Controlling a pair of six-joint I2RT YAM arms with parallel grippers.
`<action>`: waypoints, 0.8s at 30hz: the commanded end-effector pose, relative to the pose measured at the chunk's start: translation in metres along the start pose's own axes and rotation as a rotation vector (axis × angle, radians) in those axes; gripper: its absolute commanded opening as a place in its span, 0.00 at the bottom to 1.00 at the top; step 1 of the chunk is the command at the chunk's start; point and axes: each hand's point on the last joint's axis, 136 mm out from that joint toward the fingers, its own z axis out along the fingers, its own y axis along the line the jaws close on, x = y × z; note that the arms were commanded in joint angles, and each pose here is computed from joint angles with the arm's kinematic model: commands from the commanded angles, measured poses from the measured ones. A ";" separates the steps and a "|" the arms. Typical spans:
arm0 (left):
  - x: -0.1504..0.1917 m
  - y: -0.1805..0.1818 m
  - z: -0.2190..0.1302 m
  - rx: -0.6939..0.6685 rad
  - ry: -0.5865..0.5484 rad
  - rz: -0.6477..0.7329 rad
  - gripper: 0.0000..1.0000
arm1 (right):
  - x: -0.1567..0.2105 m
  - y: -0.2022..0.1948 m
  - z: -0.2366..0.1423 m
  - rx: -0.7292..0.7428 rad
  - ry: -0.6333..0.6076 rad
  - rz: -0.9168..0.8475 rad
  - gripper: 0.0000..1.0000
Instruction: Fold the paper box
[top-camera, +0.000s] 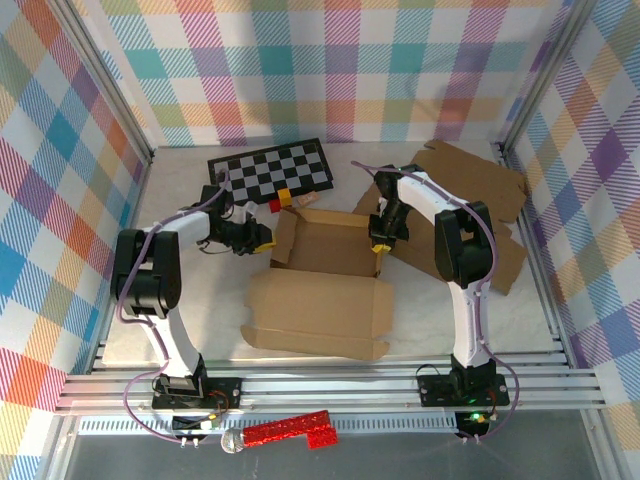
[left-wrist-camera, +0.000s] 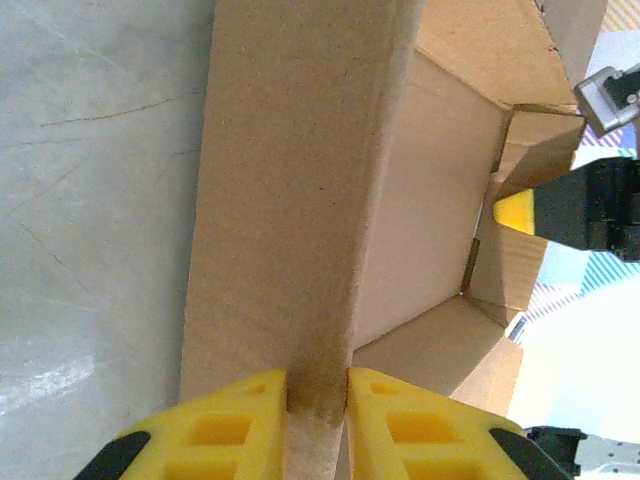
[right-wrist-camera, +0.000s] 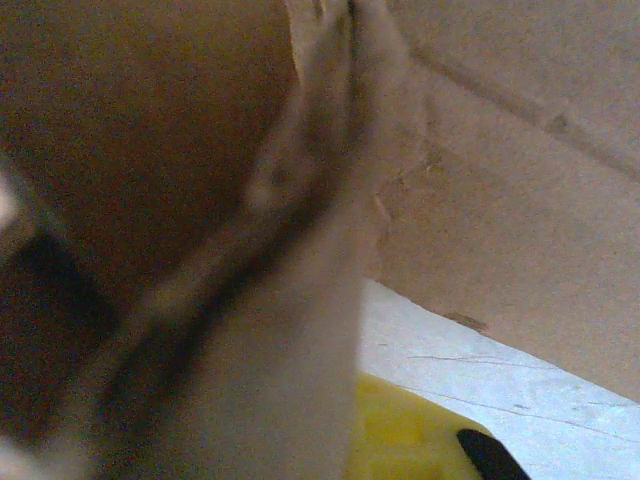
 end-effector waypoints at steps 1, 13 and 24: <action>0.005 0.003 0.007 -0.002 0.045 0.011 0.20 | 0.000 0.011 -0.002 -0.032 0.012 -0.016 0.00; 0.016 0.017 0.021 -0.123 0.095 0.044 0.12 | 0.000 0.013 -0.003 -0.037 0.009 -0.017 0.00; 0.021 0.028 0.016 -0.418 0.101 0.163 0.00 | -0.001 0.015 -0.005 -0.029 -0.002 -0.026 0.00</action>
